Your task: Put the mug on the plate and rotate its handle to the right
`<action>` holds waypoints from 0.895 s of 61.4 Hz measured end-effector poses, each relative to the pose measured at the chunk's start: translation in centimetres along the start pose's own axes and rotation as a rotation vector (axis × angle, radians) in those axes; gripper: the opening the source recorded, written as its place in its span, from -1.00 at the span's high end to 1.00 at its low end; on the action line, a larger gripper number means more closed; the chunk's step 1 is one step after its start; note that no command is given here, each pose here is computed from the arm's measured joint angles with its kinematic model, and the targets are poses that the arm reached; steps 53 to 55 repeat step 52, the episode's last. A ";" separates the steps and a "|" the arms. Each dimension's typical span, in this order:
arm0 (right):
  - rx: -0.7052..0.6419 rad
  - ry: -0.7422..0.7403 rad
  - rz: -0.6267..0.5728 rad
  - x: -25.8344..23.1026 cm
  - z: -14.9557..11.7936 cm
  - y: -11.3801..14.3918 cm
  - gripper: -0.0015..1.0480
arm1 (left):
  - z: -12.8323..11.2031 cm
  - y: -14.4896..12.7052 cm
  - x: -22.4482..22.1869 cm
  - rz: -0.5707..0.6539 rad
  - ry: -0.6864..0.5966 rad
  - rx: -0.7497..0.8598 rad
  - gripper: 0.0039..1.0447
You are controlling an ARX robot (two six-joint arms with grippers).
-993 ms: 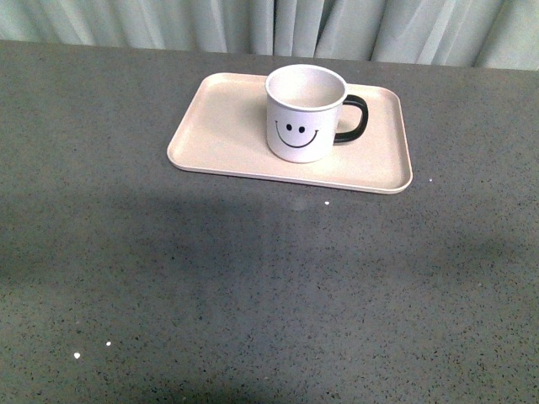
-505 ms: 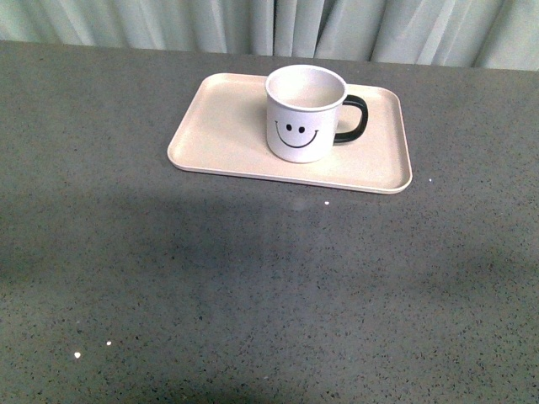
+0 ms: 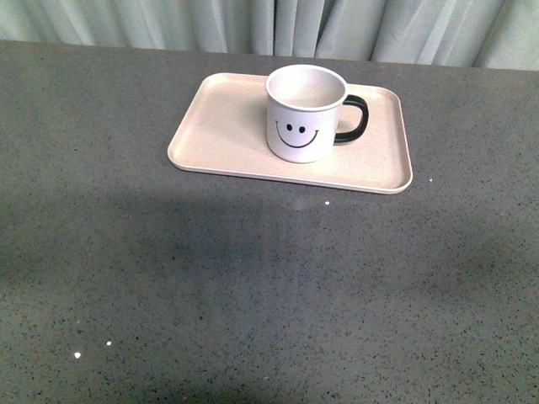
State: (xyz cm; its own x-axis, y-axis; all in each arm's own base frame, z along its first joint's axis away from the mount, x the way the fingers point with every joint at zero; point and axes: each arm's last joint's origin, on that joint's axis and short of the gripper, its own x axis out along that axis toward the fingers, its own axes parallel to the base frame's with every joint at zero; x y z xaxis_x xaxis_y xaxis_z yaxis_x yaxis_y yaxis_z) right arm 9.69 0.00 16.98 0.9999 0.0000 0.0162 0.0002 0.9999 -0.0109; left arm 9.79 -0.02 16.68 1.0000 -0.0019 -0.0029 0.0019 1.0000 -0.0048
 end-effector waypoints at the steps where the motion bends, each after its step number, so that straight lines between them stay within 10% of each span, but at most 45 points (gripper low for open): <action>1: 0.000 0.000 0.000 0.0 0.0 0.0 -0.18 | 0.0 0.0 0.0 0.000 0.000 0.000 -0.83; 13: 0.000 0.000 0.000 0.0 0.0 0.0 -0.84 | 0.0 0.0 0.0 0.000 0.000 0.000 -0.83; 55: 0.001 0.000 0.000 0.0 0.0 0.0 -0.82 | 0.0 0.0 0.0 0.000 0.000 0.000 -0.83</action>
